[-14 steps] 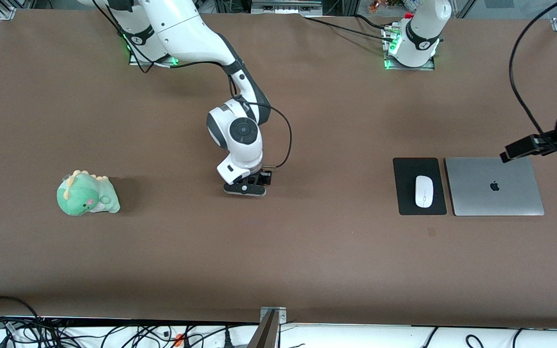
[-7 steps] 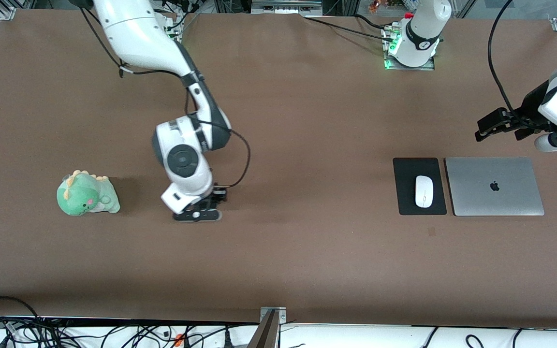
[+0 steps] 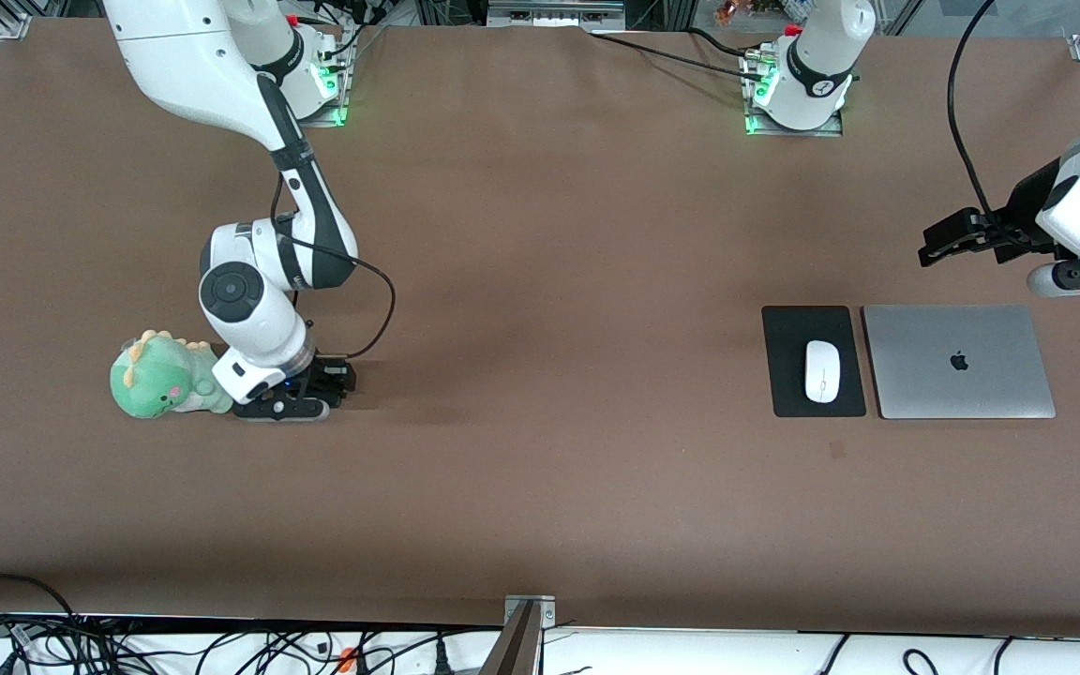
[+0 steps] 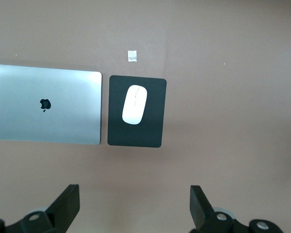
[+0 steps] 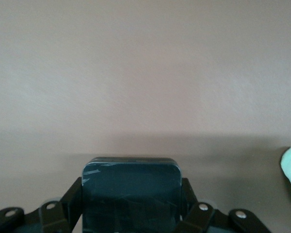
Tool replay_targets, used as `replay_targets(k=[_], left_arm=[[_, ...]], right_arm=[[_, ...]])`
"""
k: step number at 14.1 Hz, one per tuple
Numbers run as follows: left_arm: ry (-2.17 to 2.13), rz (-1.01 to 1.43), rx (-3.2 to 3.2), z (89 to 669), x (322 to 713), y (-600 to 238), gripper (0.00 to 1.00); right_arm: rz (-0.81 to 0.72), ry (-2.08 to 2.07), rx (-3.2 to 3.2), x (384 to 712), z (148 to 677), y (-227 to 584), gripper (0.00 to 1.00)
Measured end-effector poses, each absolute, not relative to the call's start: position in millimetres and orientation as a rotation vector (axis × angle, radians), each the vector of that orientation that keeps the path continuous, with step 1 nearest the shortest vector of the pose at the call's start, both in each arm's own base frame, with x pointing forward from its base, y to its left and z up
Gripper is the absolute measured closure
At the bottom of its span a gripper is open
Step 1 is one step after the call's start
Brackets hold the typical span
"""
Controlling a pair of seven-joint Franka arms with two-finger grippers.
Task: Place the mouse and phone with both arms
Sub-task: 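Carry the black phone beside the green plush and lower it, then open the right gripper and withdraw it from the phone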
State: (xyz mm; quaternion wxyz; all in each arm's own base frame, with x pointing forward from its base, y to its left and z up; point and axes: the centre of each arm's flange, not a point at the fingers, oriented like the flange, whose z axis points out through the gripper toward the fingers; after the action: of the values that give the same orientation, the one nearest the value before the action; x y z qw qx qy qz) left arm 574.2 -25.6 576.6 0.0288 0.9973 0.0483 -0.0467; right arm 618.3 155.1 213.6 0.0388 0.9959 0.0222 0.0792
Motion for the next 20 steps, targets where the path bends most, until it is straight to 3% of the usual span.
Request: replay_targets(k=[9, 10, 12, 20], left_arm=[[0.130, -0.174, 3.077, 561.6, 587.3, -31.7, 0.00], [0.129, -0.175, 3.077, 561.4, 587.3, -31.6, 0.00], [0.129, -0.177, 3.077, 560.7, 587.7, -31.1, 0.00], [0.123, -0.158, 3.077, 566.3, 588.6, -31.3, 0.00]], right_arm=[[0.315, 0.116, 3.024, 592.2, 176.9, 98.8, 0.20], [0.312, 0.123, 3.024, 591.8, 175.6, 99.3, 0.17], [0.312, 0.142, 3.023, 591.6, 175.5, 100.6, 0.00], [0.214, 0.100, 3.060, 618.2, 218.1, 111.7, 0.00]])
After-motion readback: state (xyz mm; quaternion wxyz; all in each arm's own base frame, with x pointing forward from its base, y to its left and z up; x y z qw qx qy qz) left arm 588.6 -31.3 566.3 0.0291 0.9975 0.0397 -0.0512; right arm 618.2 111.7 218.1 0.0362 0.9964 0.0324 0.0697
